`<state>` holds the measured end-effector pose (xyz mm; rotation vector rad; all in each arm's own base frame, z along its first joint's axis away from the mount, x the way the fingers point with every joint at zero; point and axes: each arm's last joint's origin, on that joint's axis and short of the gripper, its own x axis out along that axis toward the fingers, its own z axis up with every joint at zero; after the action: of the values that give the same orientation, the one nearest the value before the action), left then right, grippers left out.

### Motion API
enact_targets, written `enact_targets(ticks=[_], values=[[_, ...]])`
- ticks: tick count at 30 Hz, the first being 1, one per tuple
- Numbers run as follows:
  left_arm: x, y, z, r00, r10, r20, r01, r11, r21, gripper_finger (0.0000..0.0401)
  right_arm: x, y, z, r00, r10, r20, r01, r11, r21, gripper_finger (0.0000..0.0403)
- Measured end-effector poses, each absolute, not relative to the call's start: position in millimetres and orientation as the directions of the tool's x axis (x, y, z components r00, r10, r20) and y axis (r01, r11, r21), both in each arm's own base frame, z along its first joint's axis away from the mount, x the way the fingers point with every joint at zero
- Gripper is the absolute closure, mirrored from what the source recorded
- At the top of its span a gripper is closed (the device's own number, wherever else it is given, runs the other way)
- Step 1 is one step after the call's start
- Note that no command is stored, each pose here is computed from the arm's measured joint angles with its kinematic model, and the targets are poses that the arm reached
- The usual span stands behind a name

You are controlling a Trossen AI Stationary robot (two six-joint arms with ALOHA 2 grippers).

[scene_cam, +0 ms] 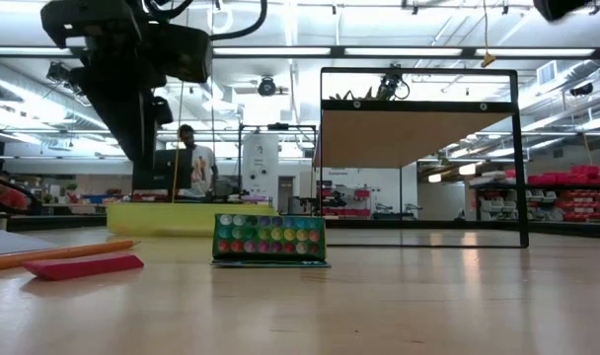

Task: Pack school essentials
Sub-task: Put the green scissors into the yellow supply box

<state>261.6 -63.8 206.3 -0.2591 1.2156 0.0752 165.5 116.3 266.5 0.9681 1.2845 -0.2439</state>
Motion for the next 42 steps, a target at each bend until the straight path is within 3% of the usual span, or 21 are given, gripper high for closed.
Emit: enact_targets(ticks=[5,11,17,22,31,42], values=[[261,-64,208,0.357,-0.083,-0.930,-0.175,0.973,-0.154,0.0229,165,133,246,0.153,0.314,-0.937,0.765,0.562,0.313,0.0357],[254,-67,222,0.416,-0.079,-0.906,-0.086,0.988,-0.125,0.0229,149,153,242,0.175,0.270,-0.947,0.797,0.525,0.298,0.0357],[247,-64,237,0.481,-0.052,-0.875,-0.085,0.991,-0.106,0.0229,129,159,223,0.114,0.221,-0.969,0.851,0.481,0.210,0.0356],[242,-62,244,0.508,-0.035,-0.861,-0.092,0.991,-0.095,0.0229,124,156,210,0.114,0.164,-0.980,0.856,0.485,0.181,0.0316],[241,-61,245,0.510,-0.017,-0.860,-0.124,0.988,-0.093,0.0229,121,151,180,0.159,0.157,-0.975,0.902,0.379,0.208,0.0217],[241,-60,245,0.509,-0.010,-0.861,-0.131,0.987,-0.089,0.0229,104,153,166,0.120,0.140,-0.983,0.922,0.351,0.162,0.0212]])
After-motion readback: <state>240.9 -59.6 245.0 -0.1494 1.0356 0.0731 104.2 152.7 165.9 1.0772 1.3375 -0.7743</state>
